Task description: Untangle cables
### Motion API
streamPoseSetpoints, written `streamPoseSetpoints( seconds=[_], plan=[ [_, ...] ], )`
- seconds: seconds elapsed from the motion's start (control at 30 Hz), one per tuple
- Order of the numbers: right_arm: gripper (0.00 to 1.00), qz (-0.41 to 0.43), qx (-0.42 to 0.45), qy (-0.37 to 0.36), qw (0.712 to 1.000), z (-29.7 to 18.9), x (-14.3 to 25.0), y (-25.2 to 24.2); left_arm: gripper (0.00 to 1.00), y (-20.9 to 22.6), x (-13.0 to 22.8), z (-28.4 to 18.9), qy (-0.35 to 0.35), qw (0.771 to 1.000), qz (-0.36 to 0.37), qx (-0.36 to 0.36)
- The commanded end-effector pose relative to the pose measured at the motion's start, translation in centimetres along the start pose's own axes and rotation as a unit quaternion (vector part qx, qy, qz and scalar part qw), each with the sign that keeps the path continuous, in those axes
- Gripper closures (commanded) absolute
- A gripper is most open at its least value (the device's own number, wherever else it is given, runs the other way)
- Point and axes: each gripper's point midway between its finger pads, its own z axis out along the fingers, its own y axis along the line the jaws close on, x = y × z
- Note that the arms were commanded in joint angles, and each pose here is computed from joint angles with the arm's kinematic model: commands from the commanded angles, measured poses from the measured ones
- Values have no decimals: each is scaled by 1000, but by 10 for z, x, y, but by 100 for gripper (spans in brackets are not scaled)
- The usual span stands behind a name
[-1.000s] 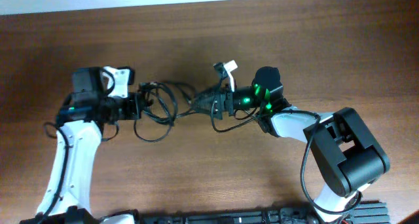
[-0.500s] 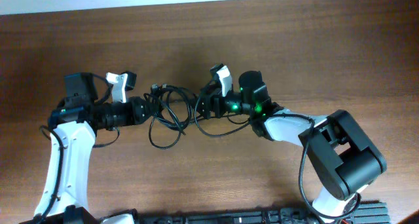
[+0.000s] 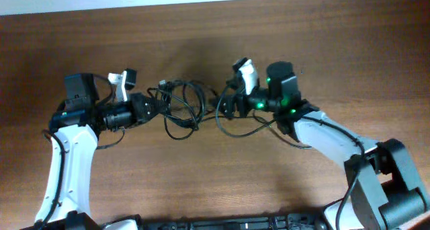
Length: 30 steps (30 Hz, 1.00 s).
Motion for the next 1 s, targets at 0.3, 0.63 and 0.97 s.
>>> streamPoseSetpoints(
  seconds=[0.3,0.63,0.97],
  plan=[
    [2,112,22,-7,993,-36,-12,-9,100,54,-9,-11,-54,970,-153,-181],
    [46,15,39,4,999,27,3,88,100,60,-12,-7,-84,945,-231,-215],
    [96,39,6,44,998,32,24,82,100,73,-16,-11,-104,935,-210,-267]
  ],
)
